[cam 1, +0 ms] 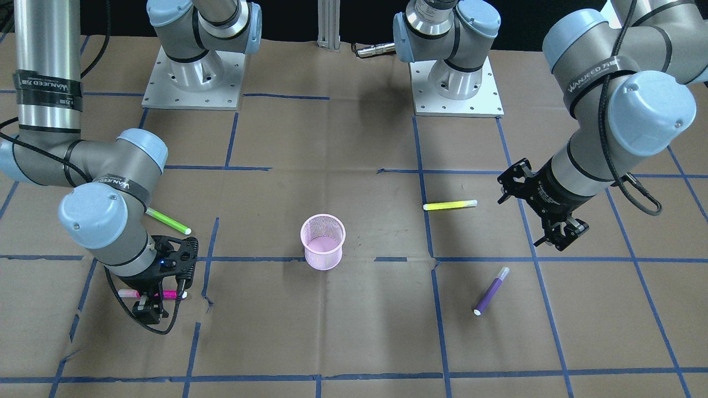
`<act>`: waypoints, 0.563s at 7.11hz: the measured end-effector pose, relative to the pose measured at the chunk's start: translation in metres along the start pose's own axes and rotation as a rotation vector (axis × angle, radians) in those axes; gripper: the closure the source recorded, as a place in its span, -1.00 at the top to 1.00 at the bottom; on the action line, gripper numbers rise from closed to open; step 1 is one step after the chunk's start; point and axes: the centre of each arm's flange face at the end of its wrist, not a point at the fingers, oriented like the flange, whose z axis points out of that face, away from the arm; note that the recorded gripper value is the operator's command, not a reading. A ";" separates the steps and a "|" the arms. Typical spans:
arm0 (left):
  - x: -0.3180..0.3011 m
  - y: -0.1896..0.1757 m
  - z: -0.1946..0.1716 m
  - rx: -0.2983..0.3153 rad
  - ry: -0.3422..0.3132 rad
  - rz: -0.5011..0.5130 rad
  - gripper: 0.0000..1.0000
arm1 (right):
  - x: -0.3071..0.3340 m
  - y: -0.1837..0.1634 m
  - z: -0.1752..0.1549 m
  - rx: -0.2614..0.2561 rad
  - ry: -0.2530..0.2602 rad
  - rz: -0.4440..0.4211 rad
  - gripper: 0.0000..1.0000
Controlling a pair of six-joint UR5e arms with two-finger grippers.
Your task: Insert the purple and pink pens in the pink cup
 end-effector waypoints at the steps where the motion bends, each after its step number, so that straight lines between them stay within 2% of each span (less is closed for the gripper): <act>1: 0.010 0.004 0.014 0.037 0.017 -0.017 0.95 | 0.001 0.000 0.007 0.001 -0.009 0.007 0.82; 4: 0.023 0.036 0.059 0.147 0.028 0.010 0.95 | -0.001 -0.002 0.014 0.000 -0.024 0.020 0.66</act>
